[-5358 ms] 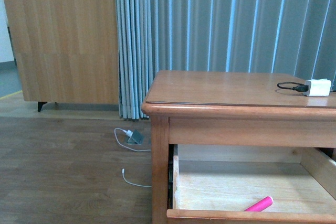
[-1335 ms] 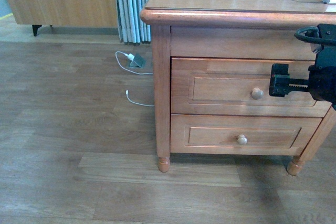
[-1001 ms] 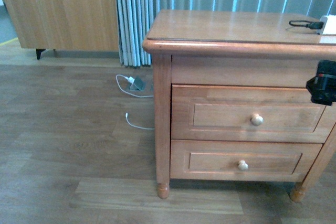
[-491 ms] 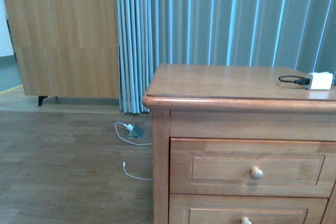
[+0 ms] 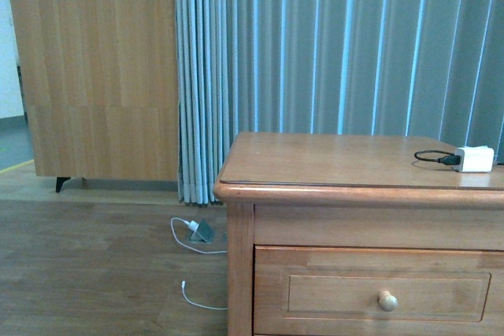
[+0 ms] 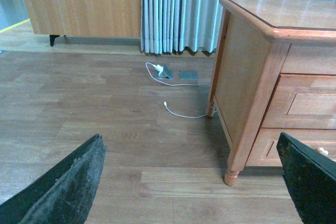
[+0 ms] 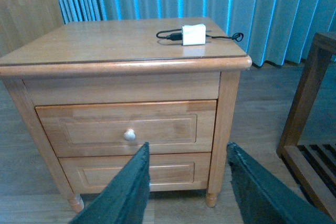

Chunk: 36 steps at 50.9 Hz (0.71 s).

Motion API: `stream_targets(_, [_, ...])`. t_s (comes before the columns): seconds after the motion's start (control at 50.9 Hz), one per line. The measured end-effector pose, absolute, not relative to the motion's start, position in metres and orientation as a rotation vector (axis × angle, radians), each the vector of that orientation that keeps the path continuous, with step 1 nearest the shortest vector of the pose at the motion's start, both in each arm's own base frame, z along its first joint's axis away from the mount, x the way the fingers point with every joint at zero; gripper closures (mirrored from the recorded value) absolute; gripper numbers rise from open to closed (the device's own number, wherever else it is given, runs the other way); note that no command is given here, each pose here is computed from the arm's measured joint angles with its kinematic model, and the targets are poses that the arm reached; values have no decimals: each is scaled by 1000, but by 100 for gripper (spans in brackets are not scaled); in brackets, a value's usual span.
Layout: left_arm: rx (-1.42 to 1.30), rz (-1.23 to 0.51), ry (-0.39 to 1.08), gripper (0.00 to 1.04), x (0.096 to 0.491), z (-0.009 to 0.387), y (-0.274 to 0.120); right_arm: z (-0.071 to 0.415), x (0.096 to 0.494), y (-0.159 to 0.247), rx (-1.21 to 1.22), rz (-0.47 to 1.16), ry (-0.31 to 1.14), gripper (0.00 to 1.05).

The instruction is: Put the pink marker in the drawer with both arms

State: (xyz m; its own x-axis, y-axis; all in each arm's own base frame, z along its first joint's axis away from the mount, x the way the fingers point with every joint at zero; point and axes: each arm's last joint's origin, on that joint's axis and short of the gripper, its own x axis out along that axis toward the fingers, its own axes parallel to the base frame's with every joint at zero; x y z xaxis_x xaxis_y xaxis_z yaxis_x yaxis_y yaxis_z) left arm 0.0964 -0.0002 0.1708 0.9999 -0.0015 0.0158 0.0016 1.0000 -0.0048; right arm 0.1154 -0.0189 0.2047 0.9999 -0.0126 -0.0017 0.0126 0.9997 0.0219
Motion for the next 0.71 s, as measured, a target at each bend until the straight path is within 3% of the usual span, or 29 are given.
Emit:
stream_targets(0.236, [-5, -2, -16, 6, 96, 171, 0, 190, 111, -8, 7, -38, 1, 104])
stream_targets(0.707, [-4, -2, -16, 6, 96, 171, 0, 176, 98, 0, 4, -2, 0, 103])
